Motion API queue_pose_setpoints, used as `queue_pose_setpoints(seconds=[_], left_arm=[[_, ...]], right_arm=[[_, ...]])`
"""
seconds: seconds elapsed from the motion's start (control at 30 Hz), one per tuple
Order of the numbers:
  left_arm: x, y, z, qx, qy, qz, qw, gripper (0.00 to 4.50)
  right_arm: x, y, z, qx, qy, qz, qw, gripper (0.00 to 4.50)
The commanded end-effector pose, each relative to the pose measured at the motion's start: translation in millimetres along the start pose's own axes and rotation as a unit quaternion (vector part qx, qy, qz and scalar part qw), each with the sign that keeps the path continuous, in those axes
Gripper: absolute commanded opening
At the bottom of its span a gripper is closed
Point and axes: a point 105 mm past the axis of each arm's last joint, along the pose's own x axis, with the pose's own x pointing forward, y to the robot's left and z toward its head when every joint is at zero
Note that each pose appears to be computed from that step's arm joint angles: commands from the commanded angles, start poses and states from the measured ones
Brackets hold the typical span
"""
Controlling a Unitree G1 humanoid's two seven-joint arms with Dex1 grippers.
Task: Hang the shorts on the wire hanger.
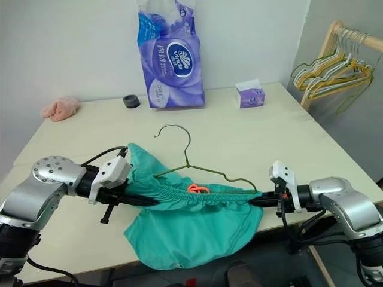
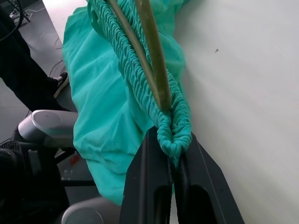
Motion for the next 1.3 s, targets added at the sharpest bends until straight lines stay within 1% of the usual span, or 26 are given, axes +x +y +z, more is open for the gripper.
queue_pose_setpoints(seconds=[0.03, 0.47, 0.63, 0.73, 0.83, 0.97, 1.13, 1.3], left_arm=[[-17.2, 5.4, -0.8, 0.003, 0.022, 0.032, 0.999, 0.00], [-18.2, -0.1, -2.4, 0.003, 0.034, 0.024, 0.999, 0.00], [-18.5, -3.2, -4.5, 0.005, 0.050, 0.016, 0.999, 0.00], [-20.3, -1.6, -5.8, 0.007, 0.059, 0.022, 0.998, 0.00], [-21.5, 2.1, -6.3, 0.008, 0.061, 0.035, 0.997, 0.00], [-18.1, 4.7, -10.2, 0.015, 0.072, 0.043, 0.996, 0.00], [-7.2, 6.9, -15.8, 0.028, 0.090, 0.040, 0.995, 0.00], [0.6, 19.4, -12.3, 0.043, 0.084, 0.067, 0.993, 0.00]], right_arm=[[-14.4, -9.2, -1.9, -0.006, 0.013, -0.030, 0.999, 0.03], [-26.8, -14.8, -2.5, -0.006, 0.016, -0.039, 0.999, 0.03], [-35.6, -20.4, 5.1, -0.016, 0.022, -0.045, 0.999, 0.03], [-43.5, -20.9, 9.1, -0.025, 0.034, -0.041, 0.998, 0.03], [-44.5, -21.1, 13.1, -0.036, 0.039, -0.041, 0.998, 0.03], [-35.2, -15.9, 31.6, -0.064, 0.031, -0.023, 0.997, 0.03], [-17.5, -19.8, 66.7, -0.133, 0.027, -0.008, 0.991, 0.03], [0.0, -17.2, 78.3, -0.165, 0.038, 0.024, 0.985, 0.03]])
